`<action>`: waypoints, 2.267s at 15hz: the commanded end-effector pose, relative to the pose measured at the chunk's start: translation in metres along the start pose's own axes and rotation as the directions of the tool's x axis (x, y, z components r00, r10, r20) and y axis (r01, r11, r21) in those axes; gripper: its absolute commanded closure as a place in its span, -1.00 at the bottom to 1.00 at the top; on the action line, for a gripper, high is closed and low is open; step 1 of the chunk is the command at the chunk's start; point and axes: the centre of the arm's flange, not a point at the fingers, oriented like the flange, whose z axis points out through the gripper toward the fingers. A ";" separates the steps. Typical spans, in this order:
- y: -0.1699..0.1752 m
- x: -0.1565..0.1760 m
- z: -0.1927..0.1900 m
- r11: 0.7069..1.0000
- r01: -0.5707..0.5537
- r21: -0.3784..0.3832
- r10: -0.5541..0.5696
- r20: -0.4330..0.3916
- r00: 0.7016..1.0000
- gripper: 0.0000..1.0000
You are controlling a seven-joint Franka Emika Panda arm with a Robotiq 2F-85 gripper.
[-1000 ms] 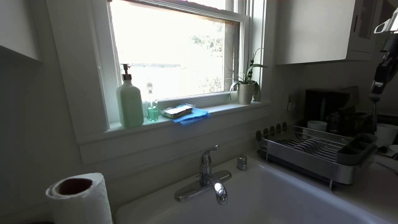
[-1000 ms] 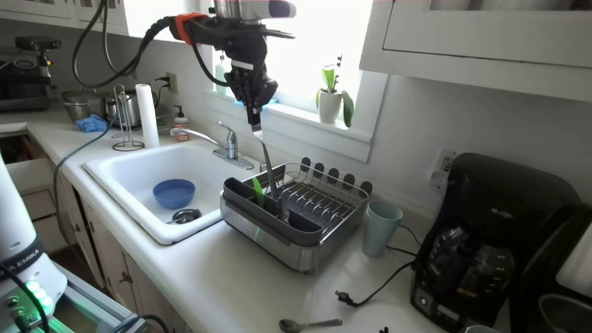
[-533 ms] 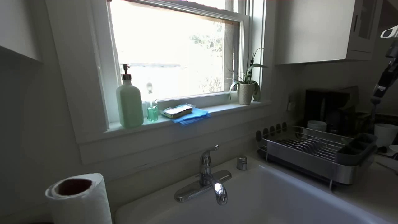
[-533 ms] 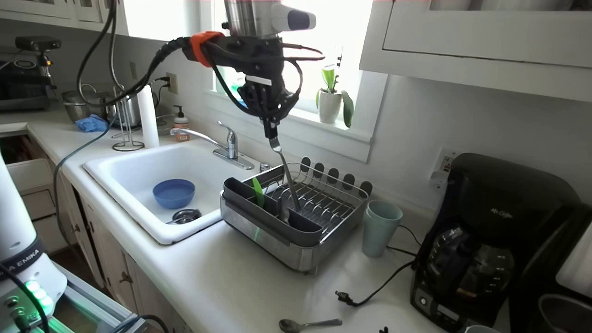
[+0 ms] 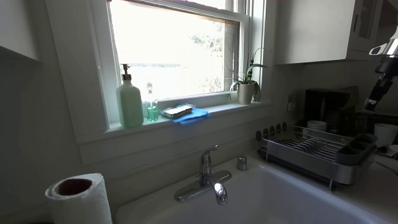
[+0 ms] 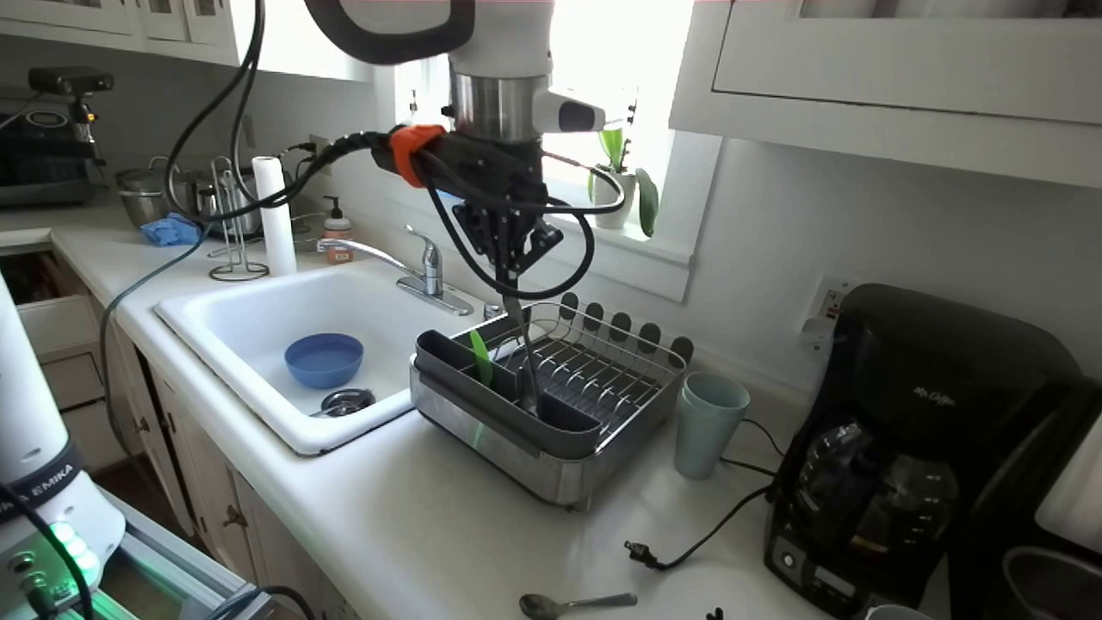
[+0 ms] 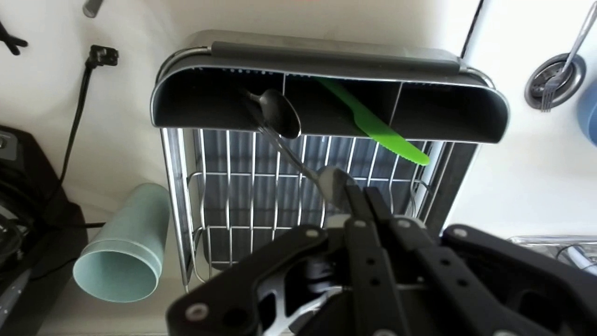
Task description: Move the spoon to the right compartment of the utensil drying rack, move the green knife to the middle compartment and then move the fork to the right compartment
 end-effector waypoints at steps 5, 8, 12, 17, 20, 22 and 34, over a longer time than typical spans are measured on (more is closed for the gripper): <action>0.012 0.010 0.038 1.000 -0.017 0.018 0.017 0.038 0.999 0.98; 0.018 0.009 0.048 0.999 -0.042 0.022 0.041 0.052 0.998 0.98; 0.024 0.009 0.059 0.998 -0.060 0.029 0.058 0.055 0.997 0.98; 0.030 0.004 0.079 0.996 -0.086 0.035 0.083 0.090 0.992 0.98; 0.033 0.003 0.079 0.995 -0.097 0.016 0.095 0.091 0.991 0.44; 0.035 0.003 0.077 0.995 -0.100 0.012 0.098 0.089 0.991 0.31; 0.028 -0.004 0.025 0.995 -0.083 -0.059 0.084 0.022 0.996 -1.00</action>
